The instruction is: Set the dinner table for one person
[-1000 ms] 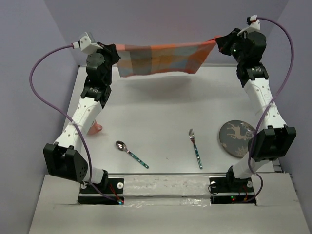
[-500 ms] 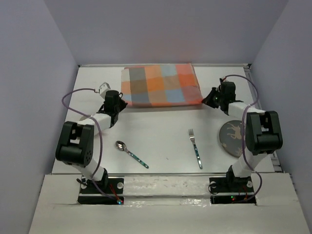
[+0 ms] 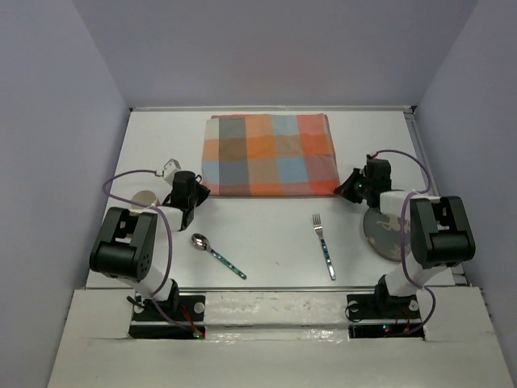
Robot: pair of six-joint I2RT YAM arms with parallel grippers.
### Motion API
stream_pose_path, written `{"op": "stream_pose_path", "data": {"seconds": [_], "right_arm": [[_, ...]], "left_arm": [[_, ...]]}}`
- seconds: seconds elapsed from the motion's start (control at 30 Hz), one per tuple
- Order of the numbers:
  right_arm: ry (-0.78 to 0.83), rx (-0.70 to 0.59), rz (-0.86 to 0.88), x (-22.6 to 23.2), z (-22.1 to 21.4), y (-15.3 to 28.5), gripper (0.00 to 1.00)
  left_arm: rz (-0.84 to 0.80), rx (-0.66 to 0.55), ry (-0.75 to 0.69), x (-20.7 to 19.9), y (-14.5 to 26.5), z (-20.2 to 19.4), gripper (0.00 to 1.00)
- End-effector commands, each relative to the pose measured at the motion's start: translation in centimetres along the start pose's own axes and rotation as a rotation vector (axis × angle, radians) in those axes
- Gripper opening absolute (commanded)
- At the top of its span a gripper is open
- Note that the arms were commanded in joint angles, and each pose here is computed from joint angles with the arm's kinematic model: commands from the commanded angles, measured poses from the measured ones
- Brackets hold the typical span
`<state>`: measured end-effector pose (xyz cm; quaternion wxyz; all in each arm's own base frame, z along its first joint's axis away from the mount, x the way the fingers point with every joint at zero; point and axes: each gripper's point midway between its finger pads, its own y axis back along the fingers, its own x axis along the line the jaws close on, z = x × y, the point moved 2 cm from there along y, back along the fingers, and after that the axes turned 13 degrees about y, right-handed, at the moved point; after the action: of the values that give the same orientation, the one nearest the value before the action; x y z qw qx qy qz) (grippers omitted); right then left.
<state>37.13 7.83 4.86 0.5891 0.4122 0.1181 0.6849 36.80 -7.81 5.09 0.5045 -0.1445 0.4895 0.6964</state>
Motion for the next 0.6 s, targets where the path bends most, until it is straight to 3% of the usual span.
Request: {"op": "stream_pose_path", "data": {"seconds": [0.0,0.57], "right_arm": [[-0.015,-0.091,0.002,0.0,1.1,1.5,0.00],[-0.044,-0.109,-0.009,-0.4,-1.7,4.3,0.00]], "left_arm": [[-0.054,-0.057,0.024,-1.2,0.8,1.0,0.06],[-0.072,-0.039,0.040,1.8,4.9,-0.5,0.08]]}}
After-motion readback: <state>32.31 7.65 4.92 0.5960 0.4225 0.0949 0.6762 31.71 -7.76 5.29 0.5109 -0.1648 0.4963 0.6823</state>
